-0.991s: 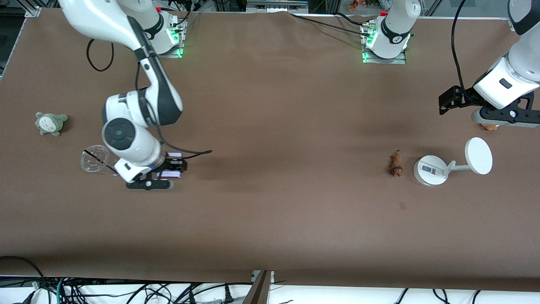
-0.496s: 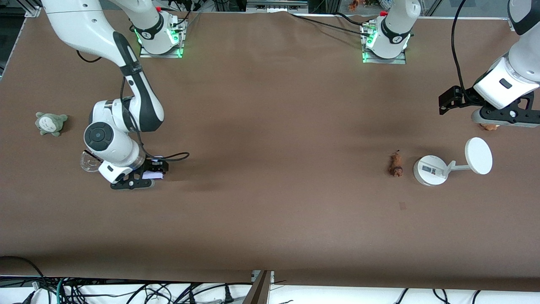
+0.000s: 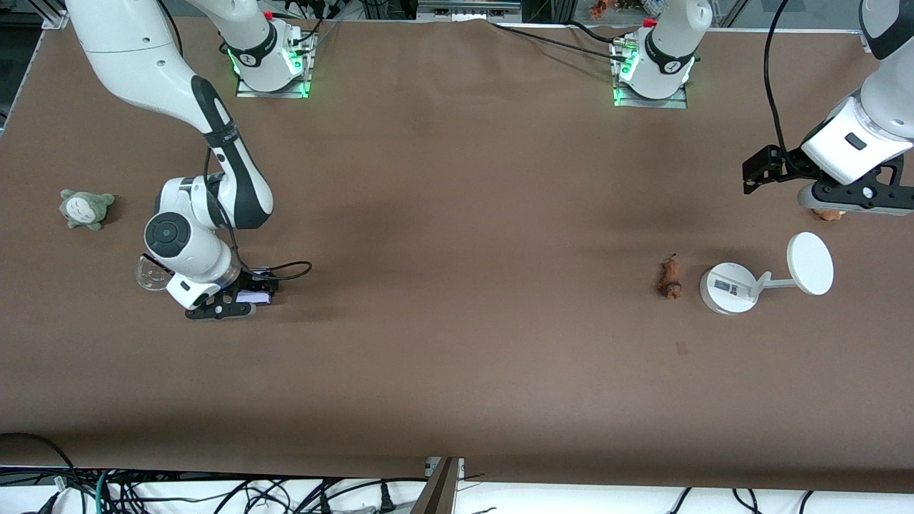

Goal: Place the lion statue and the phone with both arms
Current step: 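Carry the pink phone with the right gripper toward the clear cup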

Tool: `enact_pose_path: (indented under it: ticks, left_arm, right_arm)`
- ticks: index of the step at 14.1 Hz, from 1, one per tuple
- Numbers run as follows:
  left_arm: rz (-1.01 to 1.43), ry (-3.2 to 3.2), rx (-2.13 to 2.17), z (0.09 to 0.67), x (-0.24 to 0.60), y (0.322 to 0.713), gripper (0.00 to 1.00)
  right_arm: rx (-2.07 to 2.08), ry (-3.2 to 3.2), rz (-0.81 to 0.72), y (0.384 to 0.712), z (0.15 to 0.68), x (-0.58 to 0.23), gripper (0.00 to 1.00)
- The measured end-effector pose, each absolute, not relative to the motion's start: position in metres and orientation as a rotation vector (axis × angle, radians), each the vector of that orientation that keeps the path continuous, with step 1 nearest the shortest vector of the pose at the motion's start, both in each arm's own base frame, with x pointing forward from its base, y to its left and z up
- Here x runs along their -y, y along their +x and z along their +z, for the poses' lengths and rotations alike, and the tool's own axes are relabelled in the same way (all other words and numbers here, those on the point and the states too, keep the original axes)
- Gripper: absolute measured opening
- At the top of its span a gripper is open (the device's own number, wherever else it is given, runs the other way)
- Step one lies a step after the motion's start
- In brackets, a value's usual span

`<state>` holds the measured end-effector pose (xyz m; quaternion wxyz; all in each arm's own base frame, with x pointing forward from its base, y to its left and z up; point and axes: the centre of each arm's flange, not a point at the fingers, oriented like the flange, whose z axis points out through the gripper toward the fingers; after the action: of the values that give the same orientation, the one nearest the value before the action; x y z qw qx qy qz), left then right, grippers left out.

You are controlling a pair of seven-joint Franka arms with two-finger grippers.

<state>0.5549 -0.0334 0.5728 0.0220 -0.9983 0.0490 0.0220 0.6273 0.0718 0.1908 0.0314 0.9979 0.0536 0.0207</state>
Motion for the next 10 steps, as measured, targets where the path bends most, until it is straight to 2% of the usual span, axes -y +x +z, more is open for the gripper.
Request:
enact_pose_path:
  ticks: [8, 10]
  left_arm:
    - [0.073, -3.093, -0.152, 0.572, 0.033, 0.555, 1.00]
    - [0.074, -3.093, -0.152, 0.572, 0.033, 0.555, 1.00]
  right_arm:
    - [-0.167, 3.071, 0.095, 0.629, 0.180, -0.063, 0.84]
    - [-0.170, 3.071, 0.099, 0.630, 0.181, -0.057, 0.98]
